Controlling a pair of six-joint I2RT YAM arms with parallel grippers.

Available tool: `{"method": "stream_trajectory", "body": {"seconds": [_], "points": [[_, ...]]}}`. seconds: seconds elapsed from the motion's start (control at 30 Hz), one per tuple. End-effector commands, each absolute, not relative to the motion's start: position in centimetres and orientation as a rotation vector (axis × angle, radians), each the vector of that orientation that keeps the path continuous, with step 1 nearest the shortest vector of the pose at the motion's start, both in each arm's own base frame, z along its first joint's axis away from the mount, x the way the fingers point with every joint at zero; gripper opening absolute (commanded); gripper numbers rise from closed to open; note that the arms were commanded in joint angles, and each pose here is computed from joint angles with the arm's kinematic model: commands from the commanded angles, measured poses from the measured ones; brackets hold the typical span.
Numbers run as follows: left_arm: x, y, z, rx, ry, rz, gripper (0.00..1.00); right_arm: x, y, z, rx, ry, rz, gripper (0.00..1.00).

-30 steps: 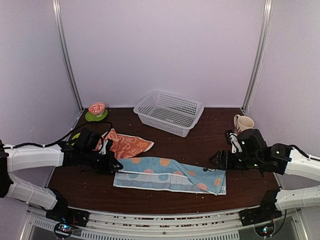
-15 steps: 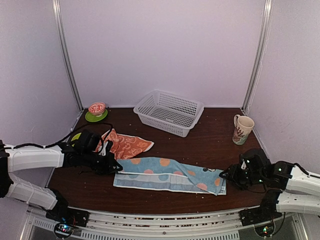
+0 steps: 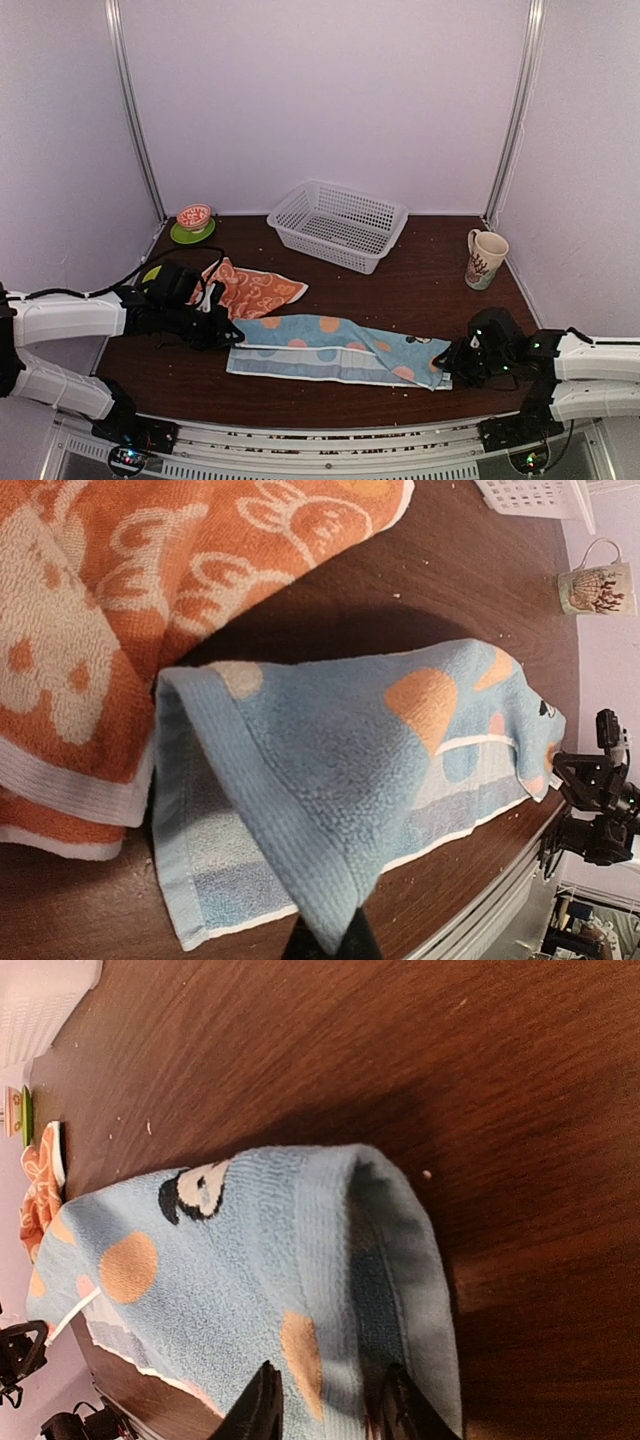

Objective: Roll the towels
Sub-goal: Fold the towel at the center of the board.

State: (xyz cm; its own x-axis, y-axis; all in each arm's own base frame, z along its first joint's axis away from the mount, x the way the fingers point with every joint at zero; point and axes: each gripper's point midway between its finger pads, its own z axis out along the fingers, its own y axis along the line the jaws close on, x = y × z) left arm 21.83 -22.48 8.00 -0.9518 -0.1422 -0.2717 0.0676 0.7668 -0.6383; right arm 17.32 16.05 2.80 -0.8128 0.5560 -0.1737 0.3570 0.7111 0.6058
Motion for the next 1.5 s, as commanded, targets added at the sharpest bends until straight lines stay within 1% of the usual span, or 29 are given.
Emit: {"method": "stream_trajectory", "body": {"seconds": [0.0,0.07,0.13,0.27,0.3,0.47,0.67,0.9,1.13,1.47], "points": [[22.1,-22.2,8.6,-0.043,2.621,-0.976,0.00,18.4,16.8,3.6,0.690,2.532,0.852,0.31],[22.0,-22.1,8.6,-0.042,2.620,-0.974,0.00,18.4,16.7,3.7,0.678,2.540,0.834,0.29],[21.9,-22.1,8.6,-0.042,2.623,-0.971,0.00,18.5,16.5,3.9,0.663,2.540,0.817,0.23],[21.7,-22.0,8.7,-0.032,2.630,-0.969,0.00,18.7,15.5,4.8,0.616,2.536,0.723,0.02],[21.5,-22.0,8.9,-0.027,2.633,-0.971,0.00,18.7,15.1,5.1,0.590,2.543,0.679,0.00],[20.4,-21.7,10.6,0.029,2.619,-0.999,0.00,18.5,12.5,6.8,0.407,2.608,0.392,0.00],[18.9,-21.4,11.2,0.083,2.632,-1.025,0.00,18.9,12.1,7.6,0.318,2.634,0.316,0.00],[18.0,-20.5,8.9,0.059,2.688,-0.981,0.00,18.7,12.1,6.5,0.300,2.665,0.311,0.00],[19.1,-19.9,7.2,0.022,2.708,-0.878,0.00,18.4,12.6,5.1,0.331,2.676,0.369,0.00],[20.8,-20.7,6.9,0.011,2.701,-0.854,0.00,18.7,13.2,4.2,0.363,2.664,0.411,0.00]]}}
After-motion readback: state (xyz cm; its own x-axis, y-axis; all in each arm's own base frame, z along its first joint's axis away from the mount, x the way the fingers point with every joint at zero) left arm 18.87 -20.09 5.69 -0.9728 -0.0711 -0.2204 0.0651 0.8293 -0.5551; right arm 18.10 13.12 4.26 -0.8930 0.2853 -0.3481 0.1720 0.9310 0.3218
